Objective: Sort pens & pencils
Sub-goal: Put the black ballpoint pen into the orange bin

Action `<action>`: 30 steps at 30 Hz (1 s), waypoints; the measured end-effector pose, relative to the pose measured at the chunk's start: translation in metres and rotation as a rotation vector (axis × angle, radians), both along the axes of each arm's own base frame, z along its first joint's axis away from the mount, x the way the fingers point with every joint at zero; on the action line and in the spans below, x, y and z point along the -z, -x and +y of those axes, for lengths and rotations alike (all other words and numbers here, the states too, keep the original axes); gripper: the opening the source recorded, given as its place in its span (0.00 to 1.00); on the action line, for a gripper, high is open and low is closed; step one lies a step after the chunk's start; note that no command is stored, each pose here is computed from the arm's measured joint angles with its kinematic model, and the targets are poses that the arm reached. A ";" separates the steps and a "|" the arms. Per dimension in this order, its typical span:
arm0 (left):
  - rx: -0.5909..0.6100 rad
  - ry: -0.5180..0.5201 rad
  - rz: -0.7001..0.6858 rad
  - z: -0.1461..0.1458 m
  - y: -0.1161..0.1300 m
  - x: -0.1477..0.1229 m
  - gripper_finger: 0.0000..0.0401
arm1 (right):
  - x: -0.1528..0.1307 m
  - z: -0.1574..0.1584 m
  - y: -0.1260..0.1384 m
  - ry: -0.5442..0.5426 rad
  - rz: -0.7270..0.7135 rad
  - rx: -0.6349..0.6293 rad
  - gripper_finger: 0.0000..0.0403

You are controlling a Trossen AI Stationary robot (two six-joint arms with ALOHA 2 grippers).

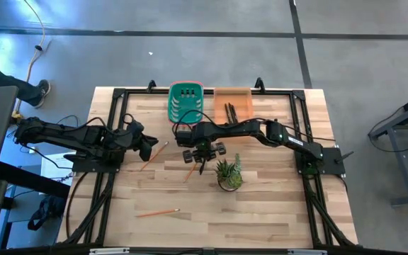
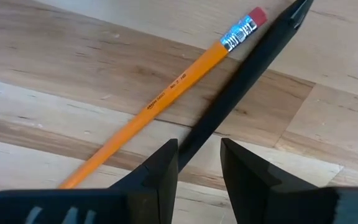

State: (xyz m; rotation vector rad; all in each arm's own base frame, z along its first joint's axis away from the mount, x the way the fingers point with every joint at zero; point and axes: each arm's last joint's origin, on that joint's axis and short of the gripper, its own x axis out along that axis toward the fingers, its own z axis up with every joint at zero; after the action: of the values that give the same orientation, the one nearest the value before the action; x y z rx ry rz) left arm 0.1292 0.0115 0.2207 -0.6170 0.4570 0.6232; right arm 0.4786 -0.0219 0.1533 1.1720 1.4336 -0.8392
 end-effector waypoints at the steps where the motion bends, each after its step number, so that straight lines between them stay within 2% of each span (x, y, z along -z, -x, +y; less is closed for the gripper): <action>1: 0.000 0.000 0.000 0.000 0.000 0.000 0.14 | 0.000 0.000 0.000 0.000 0.000 0.000 0.27; 30: -0.009 -0.007 -0.014 0.000 -0.001 -0.001 0.14 | 0.000 -0.002 0.000 -0.032 -0.009 0.000 0.27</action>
State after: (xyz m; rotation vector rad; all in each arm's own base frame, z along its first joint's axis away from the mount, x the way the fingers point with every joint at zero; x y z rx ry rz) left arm 0.1299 0.0118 0.2218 -0.6169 0.4395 0.6288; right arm 0.4790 -0.0243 0.1535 1.1988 1.4447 -0.8127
